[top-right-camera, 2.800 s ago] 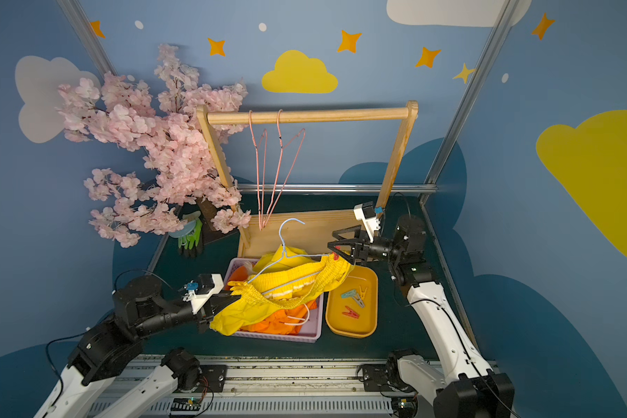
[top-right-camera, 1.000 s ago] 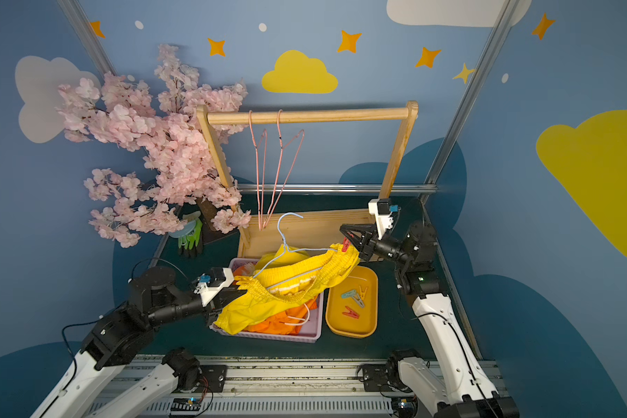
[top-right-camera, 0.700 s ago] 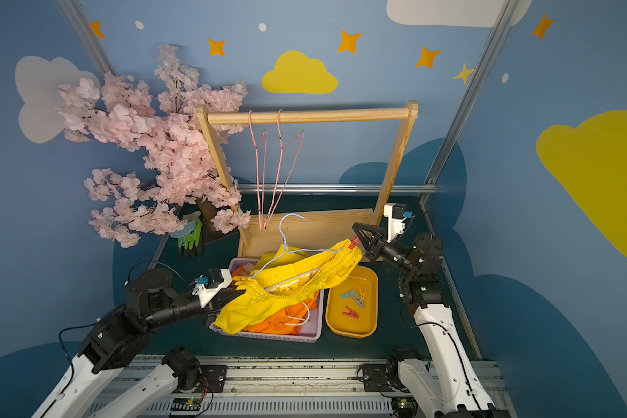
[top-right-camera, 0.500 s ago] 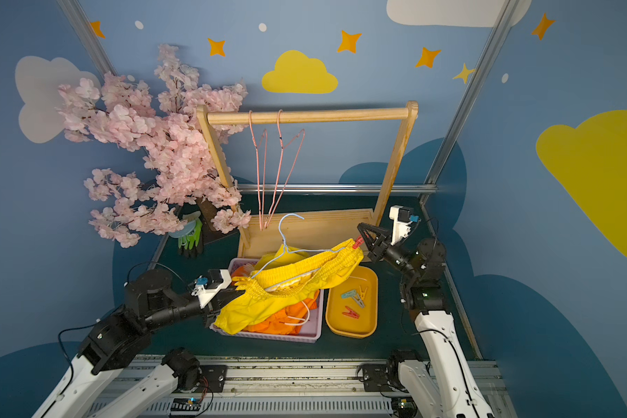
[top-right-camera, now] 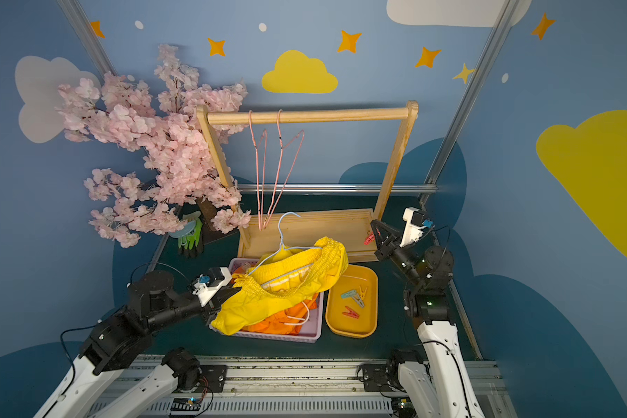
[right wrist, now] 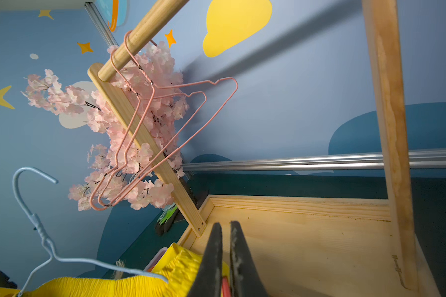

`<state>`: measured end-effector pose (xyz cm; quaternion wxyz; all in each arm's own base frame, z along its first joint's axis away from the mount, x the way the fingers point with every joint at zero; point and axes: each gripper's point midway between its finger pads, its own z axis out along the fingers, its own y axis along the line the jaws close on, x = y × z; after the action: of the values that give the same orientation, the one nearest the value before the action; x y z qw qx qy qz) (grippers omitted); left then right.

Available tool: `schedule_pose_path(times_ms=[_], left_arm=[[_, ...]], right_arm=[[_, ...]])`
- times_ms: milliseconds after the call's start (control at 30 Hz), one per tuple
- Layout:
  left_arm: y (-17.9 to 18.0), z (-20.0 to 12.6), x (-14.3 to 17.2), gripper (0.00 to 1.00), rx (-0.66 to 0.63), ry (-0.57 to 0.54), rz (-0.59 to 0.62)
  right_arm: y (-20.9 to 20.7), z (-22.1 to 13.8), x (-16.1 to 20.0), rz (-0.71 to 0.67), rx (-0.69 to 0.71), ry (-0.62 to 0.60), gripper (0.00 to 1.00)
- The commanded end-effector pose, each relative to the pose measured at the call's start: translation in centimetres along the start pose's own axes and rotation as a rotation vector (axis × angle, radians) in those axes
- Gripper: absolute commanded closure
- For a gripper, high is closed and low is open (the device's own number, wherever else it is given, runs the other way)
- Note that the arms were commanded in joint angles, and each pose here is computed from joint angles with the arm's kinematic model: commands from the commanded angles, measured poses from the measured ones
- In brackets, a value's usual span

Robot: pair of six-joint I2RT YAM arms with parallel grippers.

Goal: Remove the clothespins securing shorts to the hanger
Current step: Place the clothespin in the storage box.

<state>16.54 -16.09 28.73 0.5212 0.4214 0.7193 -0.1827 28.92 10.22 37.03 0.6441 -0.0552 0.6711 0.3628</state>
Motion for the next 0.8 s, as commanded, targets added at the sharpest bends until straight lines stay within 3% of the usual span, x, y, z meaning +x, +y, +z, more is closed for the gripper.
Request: schedule_pose_path(times_ms=[0,100,400,767], left_arm=[[2.4,-1.4,-2.6,0.97,-0.153,-0.118,0.043],[3.1,-2.2,-3.4,0.97,-0.207,-0.167,0.061],[3.1,-3.0,-4.5,0.97,-0.215,-0.219,0.073],[2.7,-3.1,-4.9,0.97,-0.193,-0.242,0.058]], right_arm=[[-1.3,-0.9,1.5,0.032,0.087,0.031,1.00],[-1.8,-1.4,4.6,0.016,0.087,0.093,1.00],[-4.7,-3.3,13.0,0.093,0.234,0.259,1.00],[-5.7,-3.1,18.4,0.108,0.281,0.378,1.00]])
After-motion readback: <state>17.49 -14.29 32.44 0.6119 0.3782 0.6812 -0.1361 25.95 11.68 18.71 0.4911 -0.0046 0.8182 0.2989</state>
